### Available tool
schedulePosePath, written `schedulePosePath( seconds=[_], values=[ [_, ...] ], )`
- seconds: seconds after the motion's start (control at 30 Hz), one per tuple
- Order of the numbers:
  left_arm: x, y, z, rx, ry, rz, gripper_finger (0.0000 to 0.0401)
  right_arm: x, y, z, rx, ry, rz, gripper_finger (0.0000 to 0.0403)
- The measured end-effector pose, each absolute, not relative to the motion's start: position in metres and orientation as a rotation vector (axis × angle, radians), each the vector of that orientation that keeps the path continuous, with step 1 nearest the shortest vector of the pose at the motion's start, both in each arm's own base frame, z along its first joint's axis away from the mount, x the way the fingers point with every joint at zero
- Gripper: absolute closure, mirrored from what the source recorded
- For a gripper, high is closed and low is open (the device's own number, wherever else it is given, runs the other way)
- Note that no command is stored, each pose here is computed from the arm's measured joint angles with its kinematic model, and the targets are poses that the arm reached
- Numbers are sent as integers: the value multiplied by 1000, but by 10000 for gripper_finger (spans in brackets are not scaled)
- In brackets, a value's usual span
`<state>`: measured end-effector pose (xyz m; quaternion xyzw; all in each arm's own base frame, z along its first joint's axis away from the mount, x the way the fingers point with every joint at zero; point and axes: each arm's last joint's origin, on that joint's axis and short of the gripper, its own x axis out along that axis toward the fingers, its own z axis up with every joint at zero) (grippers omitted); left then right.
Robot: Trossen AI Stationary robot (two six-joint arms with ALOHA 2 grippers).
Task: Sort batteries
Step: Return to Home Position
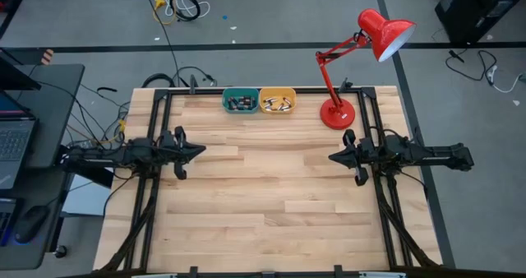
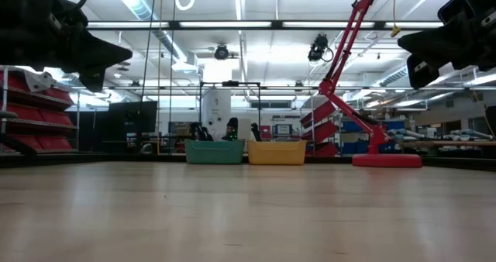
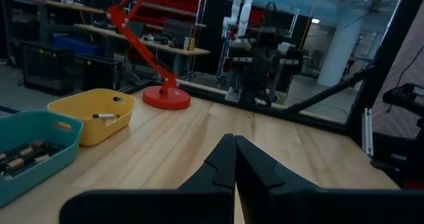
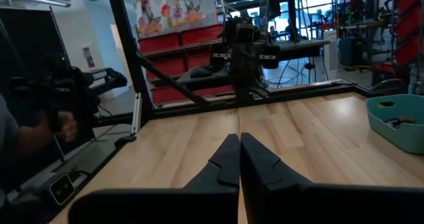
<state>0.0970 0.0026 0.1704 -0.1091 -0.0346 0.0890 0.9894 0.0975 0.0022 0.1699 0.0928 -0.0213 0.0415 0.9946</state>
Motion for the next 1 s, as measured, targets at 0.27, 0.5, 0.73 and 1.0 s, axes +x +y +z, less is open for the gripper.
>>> schedulePosePath(
  seconds=[0.27,0.5,0.73,1.0],
  values=[
    [96,3,176,-228,-133,172,389,98,2,170,186,-43,83,398],
    [96,3,177,-228,-135,171,389,98,2,170,186,-43,83,402],
    [96,3,177,-229,-136,171,389,98,2,170,186,-43,83,399],
    [96,3,177,-229,-137,170,389,98,2,170,186,-43,83,402]
  ],
)
